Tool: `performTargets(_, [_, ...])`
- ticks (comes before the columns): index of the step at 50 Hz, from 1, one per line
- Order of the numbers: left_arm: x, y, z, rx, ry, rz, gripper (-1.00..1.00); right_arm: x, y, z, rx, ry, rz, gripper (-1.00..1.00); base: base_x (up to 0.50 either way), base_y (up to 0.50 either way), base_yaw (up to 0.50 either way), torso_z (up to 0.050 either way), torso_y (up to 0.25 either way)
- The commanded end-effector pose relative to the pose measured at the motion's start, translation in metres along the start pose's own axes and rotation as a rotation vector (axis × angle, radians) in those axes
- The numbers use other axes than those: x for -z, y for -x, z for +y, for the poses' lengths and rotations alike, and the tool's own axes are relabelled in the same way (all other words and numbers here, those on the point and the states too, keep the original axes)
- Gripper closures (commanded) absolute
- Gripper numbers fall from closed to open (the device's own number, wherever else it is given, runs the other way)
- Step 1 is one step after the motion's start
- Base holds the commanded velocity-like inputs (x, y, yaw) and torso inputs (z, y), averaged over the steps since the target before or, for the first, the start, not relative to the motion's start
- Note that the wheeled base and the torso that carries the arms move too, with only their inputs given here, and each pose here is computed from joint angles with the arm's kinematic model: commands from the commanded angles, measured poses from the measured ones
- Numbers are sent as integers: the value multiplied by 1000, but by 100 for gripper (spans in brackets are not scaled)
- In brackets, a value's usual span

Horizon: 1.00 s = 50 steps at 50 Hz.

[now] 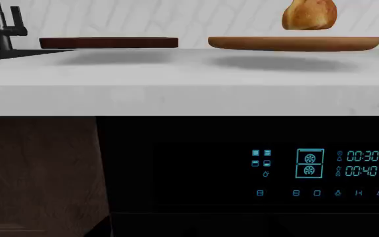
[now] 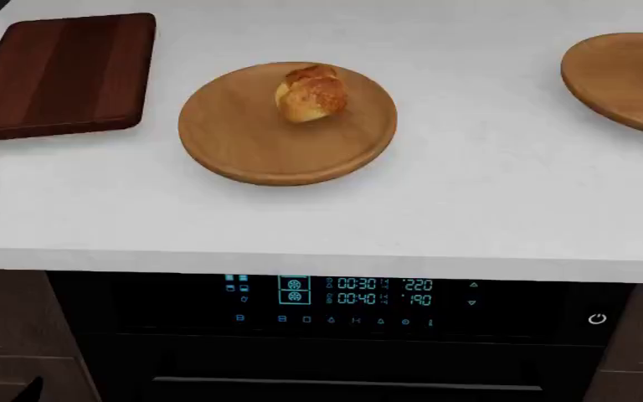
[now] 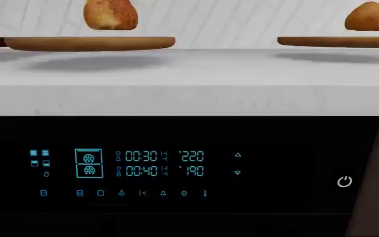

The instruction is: Place all breads on the cutting board.

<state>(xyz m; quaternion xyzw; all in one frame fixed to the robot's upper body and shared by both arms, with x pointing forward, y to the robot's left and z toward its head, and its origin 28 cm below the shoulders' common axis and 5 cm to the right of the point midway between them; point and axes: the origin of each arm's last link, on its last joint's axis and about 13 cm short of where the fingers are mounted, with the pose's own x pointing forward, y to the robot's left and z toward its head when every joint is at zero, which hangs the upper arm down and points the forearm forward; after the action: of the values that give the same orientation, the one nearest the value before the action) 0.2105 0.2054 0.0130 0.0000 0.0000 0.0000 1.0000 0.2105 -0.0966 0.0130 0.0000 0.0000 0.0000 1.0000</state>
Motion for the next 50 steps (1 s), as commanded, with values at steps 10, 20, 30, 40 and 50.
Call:
performTargets(10, [0,1,-6,26,-5,-7,-100,0,6,-1,-13,16,-11,-100,0,0,0,0,0])
performTargets(20, [0,3,-5,27,-3,-11,-100,-1,8,0,-13,32,-15,-100,0,118,0,0,0])
performTargets(30, [-1,4,-5,23,-5,-18,-100,-1,9,-1,-6,38,-18,-100,0,500,0,0,0])
performTargets(40, [-1,4,-5,26,-10,-21,-100,-1,9,-1,-7,34,-10,-100,0,500,0,0,0])
performTargets(50, [-5,4,-7,24,-77,-22,-100,-10,7,-1,35,114,21,-100,0,247,0,0,0])
